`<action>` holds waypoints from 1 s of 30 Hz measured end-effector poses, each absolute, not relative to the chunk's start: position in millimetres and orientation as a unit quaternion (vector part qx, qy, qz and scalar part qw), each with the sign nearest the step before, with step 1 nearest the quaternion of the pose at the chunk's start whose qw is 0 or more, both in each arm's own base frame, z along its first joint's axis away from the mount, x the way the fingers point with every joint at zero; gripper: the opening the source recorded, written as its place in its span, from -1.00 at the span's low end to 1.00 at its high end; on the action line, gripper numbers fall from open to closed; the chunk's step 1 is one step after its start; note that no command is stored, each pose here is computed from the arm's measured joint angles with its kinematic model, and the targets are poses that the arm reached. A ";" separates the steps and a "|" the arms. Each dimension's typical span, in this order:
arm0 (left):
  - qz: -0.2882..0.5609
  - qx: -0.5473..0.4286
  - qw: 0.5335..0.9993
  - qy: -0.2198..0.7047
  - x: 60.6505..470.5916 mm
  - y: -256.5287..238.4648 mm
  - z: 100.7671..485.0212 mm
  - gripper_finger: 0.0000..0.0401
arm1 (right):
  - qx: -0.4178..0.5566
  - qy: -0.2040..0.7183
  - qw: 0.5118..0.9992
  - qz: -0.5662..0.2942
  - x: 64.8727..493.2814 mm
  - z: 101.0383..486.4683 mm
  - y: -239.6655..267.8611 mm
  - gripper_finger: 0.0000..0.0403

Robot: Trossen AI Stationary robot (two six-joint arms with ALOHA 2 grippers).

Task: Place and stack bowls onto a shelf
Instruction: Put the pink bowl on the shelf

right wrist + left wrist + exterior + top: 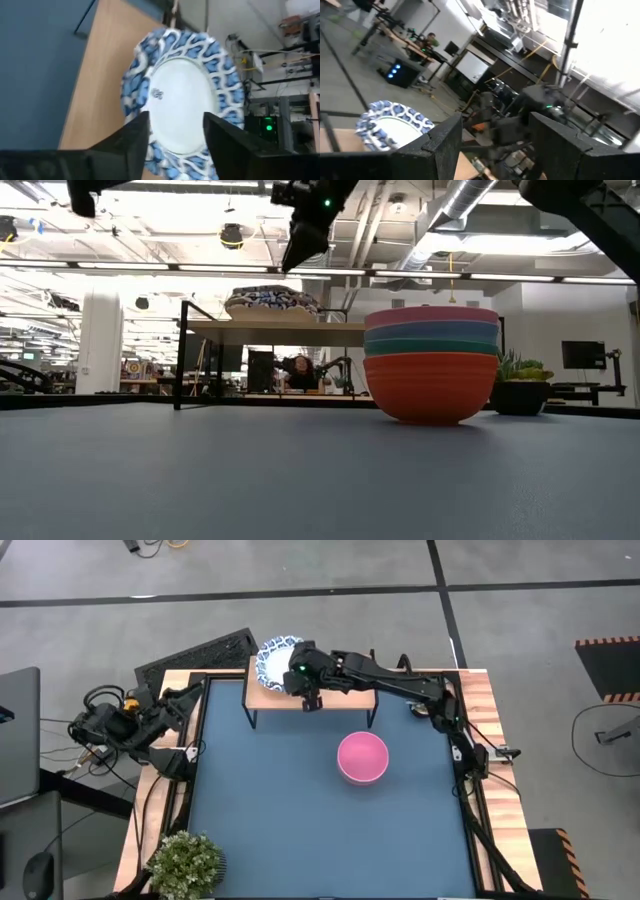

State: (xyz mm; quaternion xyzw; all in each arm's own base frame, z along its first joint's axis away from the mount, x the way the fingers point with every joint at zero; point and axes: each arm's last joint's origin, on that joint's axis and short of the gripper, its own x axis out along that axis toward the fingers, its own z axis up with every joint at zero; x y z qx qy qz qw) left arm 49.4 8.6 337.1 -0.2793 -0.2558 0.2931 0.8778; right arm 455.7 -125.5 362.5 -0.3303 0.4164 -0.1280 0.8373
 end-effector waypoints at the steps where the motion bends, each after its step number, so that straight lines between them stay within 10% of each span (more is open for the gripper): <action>1: 0.299 -0.277 0.877 -0.254 49.2 8.9 336.9 0.06 | -0.326 0.405 0.844 -0.128 453.1 368.9 -123.0 0.13; 16: 0.316 -0.252 0.878 -0.256 47.6 9.7 340.1 0.06 | -0.097 0.402 0.894 -0.175 367.0 439.5 -94.5 0.14; 30: 0.314 -0.236 0.887 -0.243 46.2 10.0 346.4 0.06 | 0.134 0.518 0.809 -0.245 328.6 412.7 -27.1 0.13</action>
